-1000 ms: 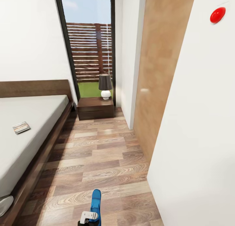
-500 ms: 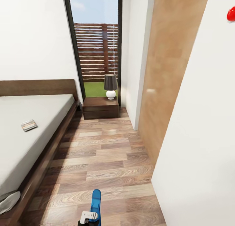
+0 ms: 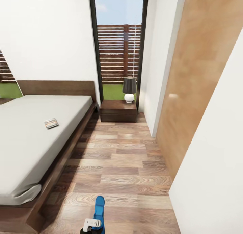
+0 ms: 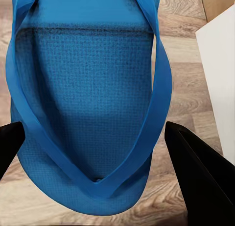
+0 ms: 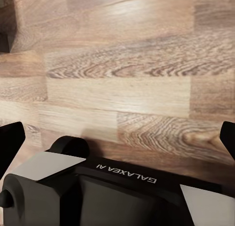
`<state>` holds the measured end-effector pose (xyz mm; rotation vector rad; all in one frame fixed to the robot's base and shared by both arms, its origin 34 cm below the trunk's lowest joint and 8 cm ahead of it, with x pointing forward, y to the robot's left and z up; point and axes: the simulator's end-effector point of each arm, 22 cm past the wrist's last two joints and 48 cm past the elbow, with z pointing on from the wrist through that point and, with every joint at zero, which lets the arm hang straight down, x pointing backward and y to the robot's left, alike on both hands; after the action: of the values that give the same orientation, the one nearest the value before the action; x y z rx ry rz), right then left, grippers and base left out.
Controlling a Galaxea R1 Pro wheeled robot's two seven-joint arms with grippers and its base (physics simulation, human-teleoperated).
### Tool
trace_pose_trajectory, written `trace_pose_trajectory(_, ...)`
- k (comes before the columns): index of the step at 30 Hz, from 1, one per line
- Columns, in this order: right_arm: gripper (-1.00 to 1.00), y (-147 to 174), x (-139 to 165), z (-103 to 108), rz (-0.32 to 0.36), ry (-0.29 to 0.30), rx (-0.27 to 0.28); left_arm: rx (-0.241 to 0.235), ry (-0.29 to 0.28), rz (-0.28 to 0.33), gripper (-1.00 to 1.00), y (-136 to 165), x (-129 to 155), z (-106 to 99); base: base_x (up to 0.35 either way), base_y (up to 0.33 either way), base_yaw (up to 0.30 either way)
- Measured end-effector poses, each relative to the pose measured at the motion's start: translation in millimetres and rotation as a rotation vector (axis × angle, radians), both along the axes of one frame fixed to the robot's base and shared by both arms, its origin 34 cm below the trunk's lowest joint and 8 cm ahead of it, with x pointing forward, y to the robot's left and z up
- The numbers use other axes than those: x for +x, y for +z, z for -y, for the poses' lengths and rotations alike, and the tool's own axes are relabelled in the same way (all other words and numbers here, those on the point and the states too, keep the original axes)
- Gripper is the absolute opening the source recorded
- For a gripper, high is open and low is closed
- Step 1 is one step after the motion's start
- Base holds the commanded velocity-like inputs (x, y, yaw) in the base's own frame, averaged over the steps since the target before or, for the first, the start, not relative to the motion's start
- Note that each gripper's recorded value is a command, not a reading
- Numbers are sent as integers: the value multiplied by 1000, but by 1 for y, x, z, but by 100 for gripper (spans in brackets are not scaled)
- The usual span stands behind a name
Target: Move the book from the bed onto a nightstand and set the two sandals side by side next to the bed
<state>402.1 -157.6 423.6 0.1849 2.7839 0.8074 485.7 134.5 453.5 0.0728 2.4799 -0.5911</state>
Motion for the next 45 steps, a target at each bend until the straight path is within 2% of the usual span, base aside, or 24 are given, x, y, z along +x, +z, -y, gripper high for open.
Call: trace_pose_trajectory(45,100,0,0,0,0,0,0,0,0,0,-100,0,0,0,0,0,290)
